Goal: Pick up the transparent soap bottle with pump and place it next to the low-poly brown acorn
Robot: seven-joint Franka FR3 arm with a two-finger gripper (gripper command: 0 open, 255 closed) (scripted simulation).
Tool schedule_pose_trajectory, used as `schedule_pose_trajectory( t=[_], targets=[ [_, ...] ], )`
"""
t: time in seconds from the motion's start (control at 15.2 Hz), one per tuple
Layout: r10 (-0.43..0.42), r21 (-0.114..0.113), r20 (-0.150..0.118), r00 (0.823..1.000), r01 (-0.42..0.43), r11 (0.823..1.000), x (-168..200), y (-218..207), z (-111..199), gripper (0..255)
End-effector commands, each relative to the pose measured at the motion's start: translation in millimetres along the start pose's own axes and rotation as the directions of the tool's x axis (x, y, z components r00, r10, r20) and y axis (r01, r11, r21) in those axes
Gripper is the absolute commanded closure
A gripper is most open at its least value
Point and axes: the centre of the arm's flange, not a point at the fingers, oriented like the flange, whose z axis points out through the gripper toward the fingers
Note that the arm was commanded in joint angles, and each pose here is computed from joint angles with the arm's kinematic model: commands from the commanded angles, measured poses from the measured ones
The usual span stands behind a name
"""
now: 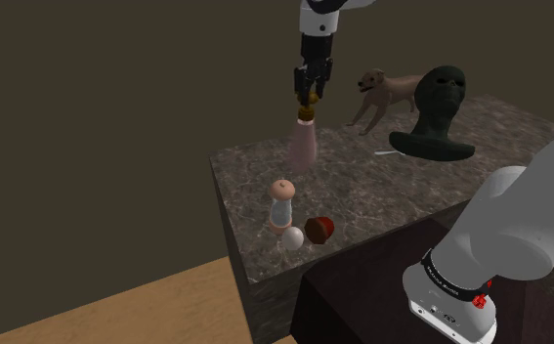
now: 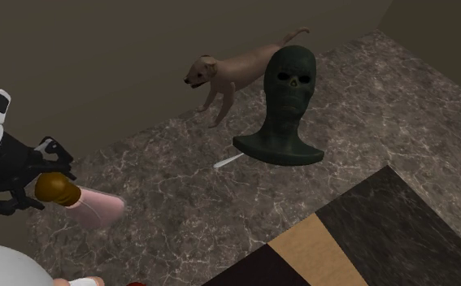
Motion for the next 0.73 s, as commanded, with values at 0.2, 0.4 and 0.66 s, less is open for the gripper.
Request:
schedule_pose_trajectory(
  t=[0.2, 0.4, 0.66],
  targets=[
    [0.000, 0.000, -0.001, 1.000, 0.000, 1.000, 1.8, 1.1, 27.0, 255],
    [0.000, 0.000, -0.001, 1.000, 0.000, 1.000, 2.8, 1.4, 42.8, 255],
    [0.000, 0.000, -0.001, 1.000, 0.000, 1.000, 4.3, 1.9, 63.9, 255]
  ],
)
